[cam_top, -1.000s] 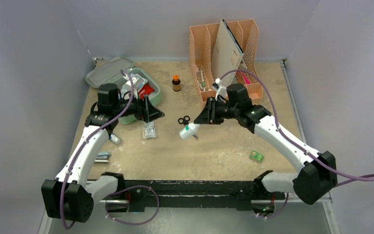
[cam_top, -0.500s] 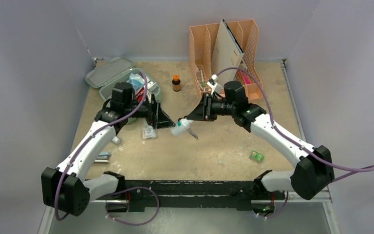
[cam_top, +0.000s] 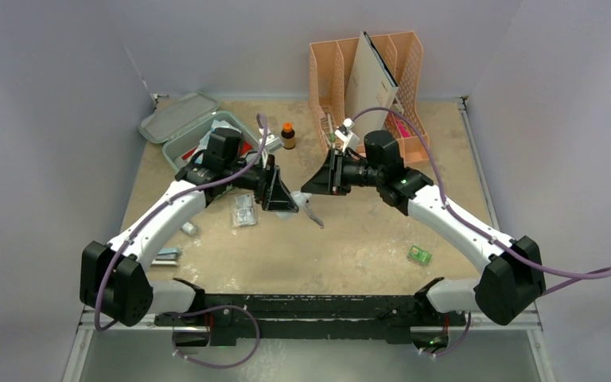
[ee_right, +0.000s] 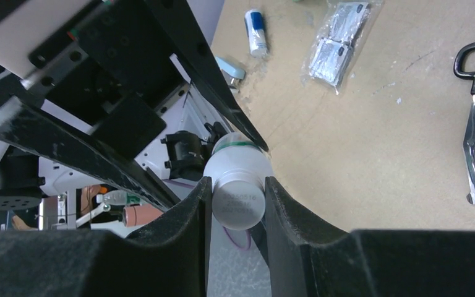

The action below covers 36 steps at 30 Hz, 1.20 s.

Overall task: Organize the medicine kit
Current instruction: Pick up the medical item at the center of the board.

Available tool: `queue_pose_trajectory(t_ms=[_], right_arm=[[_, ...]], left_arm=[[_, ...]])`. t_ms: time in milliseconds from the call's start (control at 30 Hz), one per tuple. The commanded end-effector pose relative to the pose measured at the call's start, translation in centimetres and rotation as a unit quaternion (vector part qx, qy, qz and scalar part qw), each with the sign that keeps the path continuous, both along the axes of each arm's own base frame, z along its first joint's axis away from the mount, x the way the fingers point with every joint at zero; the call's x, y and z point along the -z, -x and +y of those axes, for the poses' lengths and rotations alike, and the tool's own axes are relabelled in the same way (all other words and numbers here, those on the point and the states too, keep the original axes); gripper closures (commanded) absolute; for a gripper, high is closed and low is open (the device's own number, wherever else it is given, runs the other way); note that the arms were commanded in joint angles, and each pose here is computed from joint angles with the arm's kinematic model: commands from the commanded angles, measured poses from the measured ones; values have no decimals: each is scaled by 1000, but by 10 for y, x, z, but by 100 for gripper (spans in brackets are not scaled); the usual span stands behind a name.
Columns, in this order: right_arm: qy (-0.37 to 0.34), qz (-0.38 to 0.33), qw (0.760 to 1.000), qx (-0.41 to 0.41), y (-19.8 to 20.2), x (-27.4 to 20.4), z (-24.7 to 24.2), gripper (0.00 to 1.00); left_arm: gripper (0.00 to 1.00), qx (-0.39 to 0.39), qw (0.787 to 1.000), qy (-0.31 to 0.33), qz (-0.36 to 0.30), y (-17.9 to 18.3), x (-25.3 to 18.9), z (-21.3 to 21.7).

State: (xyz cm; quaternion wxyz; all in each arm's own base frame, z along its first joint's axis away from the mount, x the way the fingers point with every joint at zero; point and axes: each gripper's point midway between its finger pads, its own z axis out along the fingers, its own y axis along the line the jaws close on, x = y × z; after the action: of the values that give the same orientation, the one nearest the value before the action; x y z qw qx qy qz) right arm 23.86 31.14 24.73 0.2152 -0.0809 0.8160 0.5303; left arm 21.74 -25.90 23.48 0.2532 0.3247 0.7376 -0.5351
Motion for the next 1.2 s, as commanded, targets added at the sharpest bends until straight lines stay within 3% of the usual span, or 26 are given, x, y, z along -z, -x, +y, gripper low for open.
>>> queue_pose_trajectory(t_ms=[0, 233, 500, 633, 967, 1167], right_arm=[[-46, -49, 998, -17, -1, -42, 9, 82], [-41, -44, 998, -21, -2, -35, 10, 83], [-30, -46, 998, -2, -2, -26, 3, 74], [-31, -34, 999, 2, 6, -30, -2, 54], [-1, -91, 993, 73, 16, -49, -37, 3], [15, -119, 988, 92, 28, -60, -57, 1]], left_arm=[[33, 41, 999, 10, -29, 6, -12, -13], [55, 45, 998, -12, -30, 4, -9, -16], [70, 26, 996, -30, -77, -10, -8, -13], [74, 7, 992, -65, -104, -21, -2, -7], [82, -50, 971, -181, -148, -59, 21, 18], [81, -83, 936, -266, -213, -93, 22, 45]])
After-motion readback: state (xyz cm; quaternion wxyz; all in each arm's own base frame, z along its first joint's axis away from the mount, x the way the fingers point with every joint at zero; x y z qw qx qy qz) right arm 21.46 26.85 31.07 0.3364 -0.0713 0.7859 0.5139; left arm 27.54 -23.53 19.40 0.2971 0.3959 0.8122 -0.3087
